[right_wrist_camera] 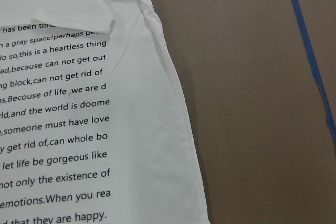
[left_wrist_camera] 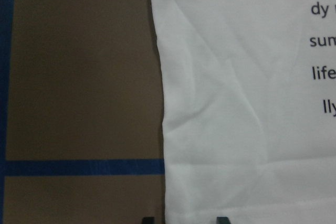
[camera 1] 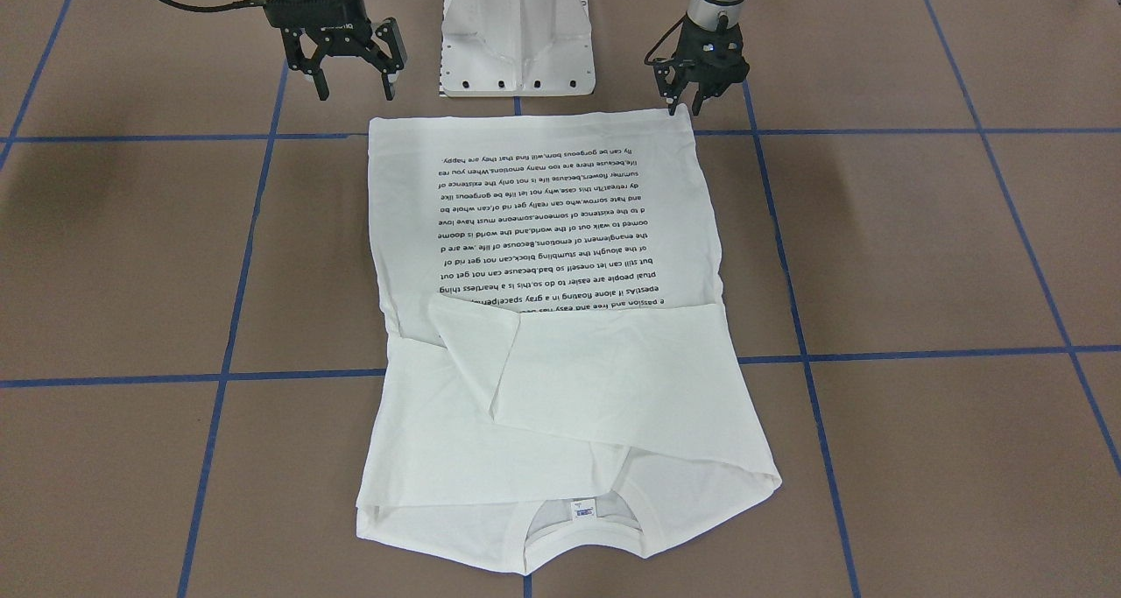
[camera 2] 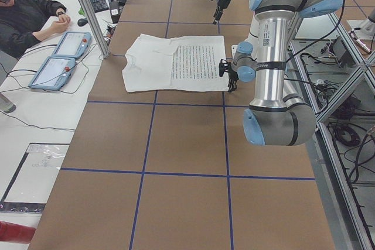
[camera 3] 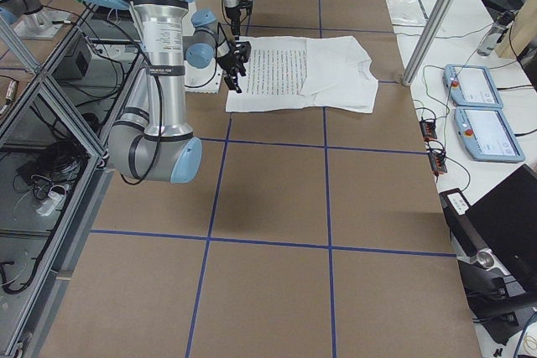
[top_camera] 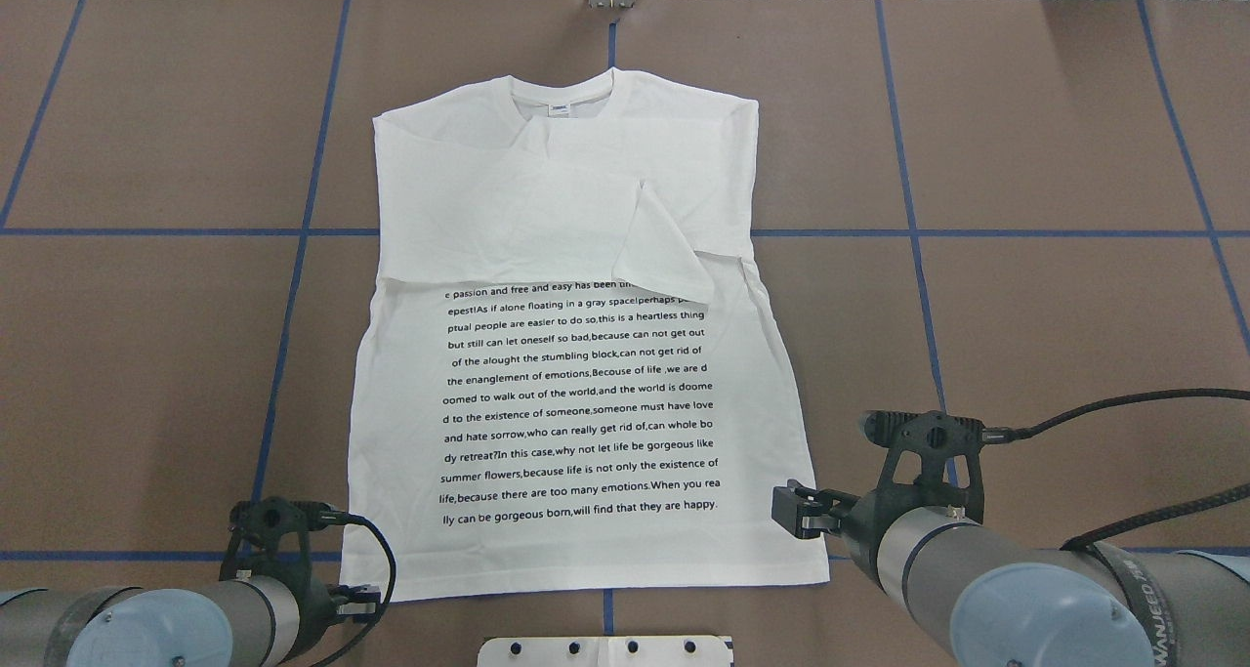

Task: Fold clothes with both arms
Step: 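Lower both grippers and grasp the two hem corners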

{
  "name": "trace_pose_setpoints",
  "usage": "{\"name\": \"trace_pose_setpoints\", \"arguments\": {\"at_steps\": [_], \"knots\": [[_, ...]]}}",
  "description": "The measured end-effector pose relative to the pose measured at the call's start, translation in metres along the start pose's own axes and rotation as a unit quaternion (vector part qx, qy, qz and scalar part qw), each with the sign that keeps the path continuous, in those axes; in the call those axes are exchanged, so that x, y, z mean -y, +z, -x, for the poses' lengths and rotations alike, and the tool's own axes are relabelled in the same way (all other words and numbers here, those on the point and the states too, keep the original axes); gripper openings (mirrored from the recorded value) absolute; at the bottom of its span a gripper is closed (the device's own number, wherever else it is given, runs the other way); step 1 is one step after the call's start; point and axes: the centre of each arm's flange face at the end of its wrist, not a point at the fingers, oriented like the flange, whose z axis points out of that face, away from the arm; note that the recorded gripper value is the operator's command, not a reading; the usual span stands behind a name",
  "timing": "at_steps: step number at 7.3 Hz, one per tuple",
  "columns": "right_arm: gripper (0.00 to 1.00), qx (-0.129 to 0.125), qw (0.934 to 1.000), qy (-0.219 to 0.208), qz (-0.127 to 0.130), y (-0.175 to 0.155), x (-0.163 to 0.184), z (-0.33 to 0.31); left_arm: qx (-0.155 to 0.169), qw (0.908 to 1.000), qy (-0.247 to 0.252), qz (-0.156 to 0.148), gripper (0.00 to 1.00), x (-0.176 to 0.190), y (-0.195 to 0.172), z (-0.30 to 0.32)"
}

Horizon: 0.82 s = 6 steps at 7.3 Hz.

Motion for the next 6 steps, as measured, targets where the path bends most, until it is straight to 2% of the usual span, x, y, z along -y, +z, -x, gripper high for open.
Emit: {"name": "trace_pose_setpoints", "arguments": {"at_steps": [1, 2, 6], "knots": [[1.00, 0.000, 1.0000, 0.000, 0.000, 0.0000, 0.0000, 0.0000, 0.000, 1.0000, 0.000, 0.000, 0.06, -0.0001, 0.0000, 0.0000], [1.00, 0.000, 1.0000, 0.000, 0.000, 0.0000, 0.0000, 0.0000, 0.000, 1.0000, 0.001, 0.001, 0.00, -0.0011, 0.0004, -0.0004], [0.99, 0.004, 1.0000, 0.001, -0.001, 0.0072, -0.0019, -0.0010, -0.010, 0.9999, -0.001, 0.001, 0.00, -0.0022, -0.0075, -0.0082]]}}
